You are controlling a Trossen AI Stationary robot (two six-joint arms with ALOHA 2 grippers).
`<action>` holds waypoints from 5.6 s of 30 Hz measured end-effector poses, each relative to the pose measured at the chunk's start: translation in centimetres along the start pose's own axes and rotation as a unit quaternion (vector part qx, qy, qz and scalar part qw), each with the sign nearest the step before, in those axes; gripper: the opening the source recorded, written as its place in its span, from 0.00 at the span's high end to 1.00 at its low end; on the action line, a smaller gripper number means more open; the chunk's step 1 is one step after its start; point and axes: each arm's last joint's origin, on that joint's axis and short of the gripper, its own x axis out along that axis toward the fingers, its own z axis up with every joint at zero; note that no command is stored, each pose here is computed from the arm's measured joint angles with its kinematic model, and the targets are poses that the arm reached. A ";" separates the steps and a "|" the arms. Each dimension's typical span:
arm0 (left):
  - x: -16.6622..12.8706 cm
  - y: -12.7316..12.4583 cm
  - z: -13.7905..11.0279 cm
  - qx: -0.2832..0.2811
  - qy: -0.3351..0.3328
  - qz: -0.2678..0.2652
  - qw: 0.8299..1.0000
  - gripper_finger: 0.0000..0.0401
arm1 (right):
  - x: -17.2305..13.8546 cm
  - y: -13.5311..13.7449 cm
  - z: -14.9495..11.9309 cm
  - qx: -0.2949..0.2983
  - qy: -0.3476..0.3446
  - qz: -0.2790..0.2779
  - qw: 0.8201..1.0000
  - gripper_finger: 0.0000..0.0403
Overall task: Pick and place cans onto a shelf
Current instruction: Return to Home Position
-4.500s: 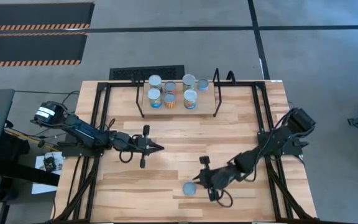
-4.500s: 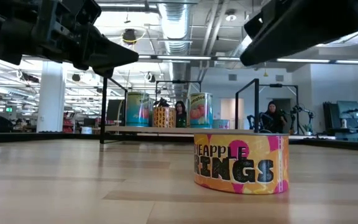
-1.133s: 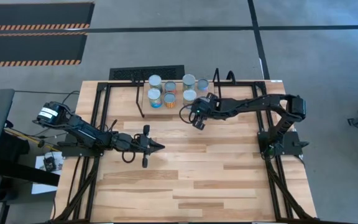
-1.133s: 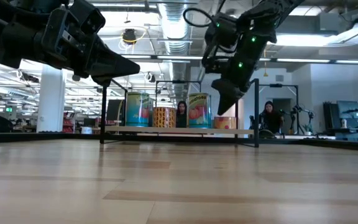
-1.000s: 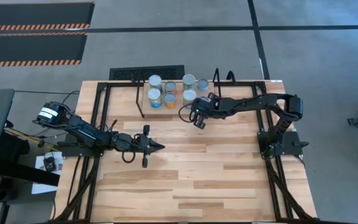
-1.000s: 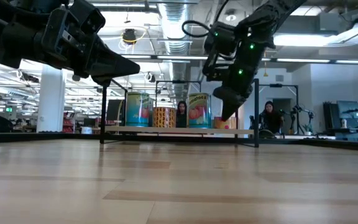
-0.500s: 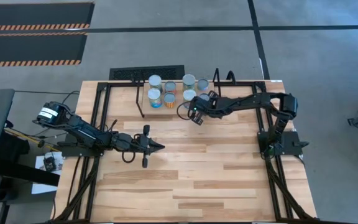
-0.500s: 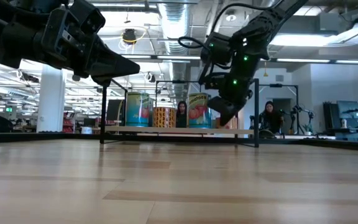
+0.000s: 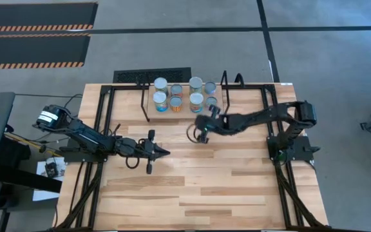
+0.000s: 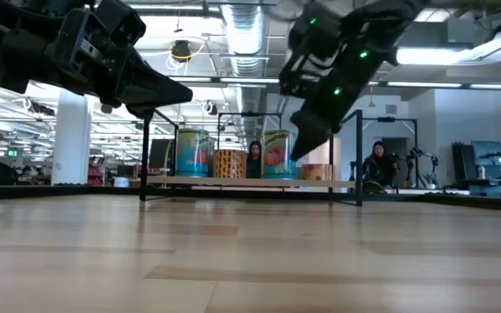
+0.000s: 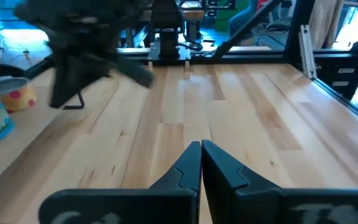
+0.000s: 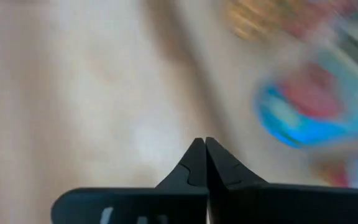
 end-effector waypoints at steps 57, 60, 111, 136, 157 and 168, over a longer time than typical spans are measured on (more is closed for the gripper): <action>-9.2 7.1 -0.2 -0.013 -0.103 -0.005 0.995 1.00 | -13.0 -6.6 -18.7 0.036 -0.479 0.198 0.855 0.99; -9.7 7.0 -0.4 -0.007 -0.090 0.001 0.996 1.00 | -13.2 -6.8 -19.0 0.039 -0.485 0.193 0.852 0.99; -13.1 6.6 -0.8 -0.001 -0.107 0.042 0.993 1.00 | -11.6 -8.0 -19.5 0.073 -0.420 0.101 0.899 0.92; -13.1 6.6 -0.8 -0.003 -0.107 0.042 0.993 1.00 | -11.7 -8.0 -19.5 0.074 -0.420 0.101 0.899 0.93; -13.1 6.6 -0.8 -0.003 -0.107 0.042 0.993 1.00 | -11.7 -8.0 -19.5 0.074 -0.421 0.100 0.899 0.92; -13.1 6.6 -0.8 -0.003 -0.107 0.042 0.993 1.00 | -11.7 -8.0 -19.5 0.074 -0.421 0.101 0.899 0.93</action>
